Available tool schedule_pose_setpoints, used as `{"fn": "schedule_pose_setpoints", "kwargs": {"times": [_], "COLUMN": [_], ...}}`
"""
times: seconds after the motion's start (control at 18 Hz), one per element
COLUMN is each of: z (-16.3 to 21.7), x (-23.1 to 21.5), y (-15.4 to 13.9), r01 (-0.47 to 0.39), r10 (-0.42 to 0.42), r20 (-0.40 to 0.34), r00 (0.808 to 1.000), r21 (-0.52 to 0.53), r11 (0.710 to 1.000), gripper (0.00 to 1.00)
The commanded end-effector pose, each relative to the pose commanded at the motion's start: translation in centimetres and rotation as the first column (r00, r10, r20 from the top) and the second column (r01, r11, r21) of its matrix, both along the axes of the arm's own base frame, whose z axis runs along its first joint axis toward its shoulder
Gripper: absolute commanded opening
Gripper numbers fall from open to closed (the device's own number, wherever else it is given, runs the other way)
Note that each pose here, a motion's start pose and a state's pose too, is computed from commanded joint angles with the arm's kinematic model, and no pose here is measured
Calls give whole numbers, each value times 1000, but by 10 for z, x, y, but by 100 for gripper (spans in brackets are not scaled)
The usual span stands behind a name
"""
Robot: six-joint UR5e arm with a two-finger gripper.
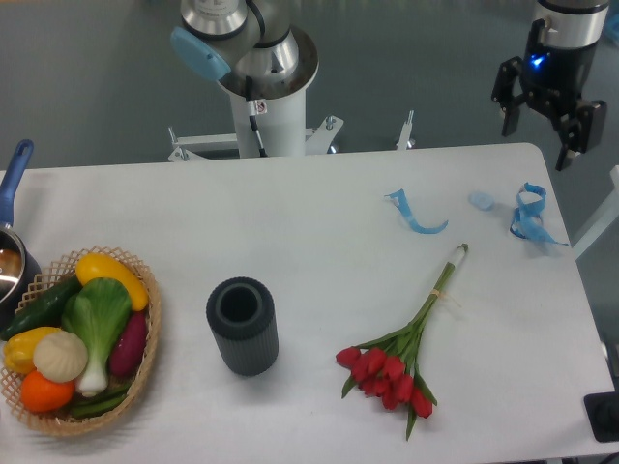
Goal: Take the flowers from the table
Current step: 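Move the open gripper down toward the stems of the red tulips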
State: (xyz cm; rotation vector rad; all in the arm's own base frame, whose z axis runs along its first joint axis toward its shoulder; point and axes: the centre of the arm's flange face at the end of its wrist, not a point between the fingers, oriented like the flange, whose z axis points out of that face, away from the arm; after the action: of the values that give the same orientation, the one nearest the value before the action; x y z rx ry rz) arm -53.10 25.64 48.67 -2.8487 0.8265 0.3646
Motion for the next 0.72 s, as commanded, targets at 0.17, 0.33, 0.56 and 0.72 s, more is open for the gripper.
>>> {"fn": "schedule_pose_setpoints", "kwargs": {"times": [0.17,0.33,0.56,0.72], "z": [3,-3,-26,-41], "x": [5,8,15,23], "y": [2,1,2,4], "r01": [1,-6,-41,-144], "r10": [-1,6,39,138], "r20": [-7,7,71,121], "r00": [1000,1000,997,983], "r21": [-6,-7,30,41], "r11": [1000,1000,999,989], "gripper": [100,100,100,100]}}
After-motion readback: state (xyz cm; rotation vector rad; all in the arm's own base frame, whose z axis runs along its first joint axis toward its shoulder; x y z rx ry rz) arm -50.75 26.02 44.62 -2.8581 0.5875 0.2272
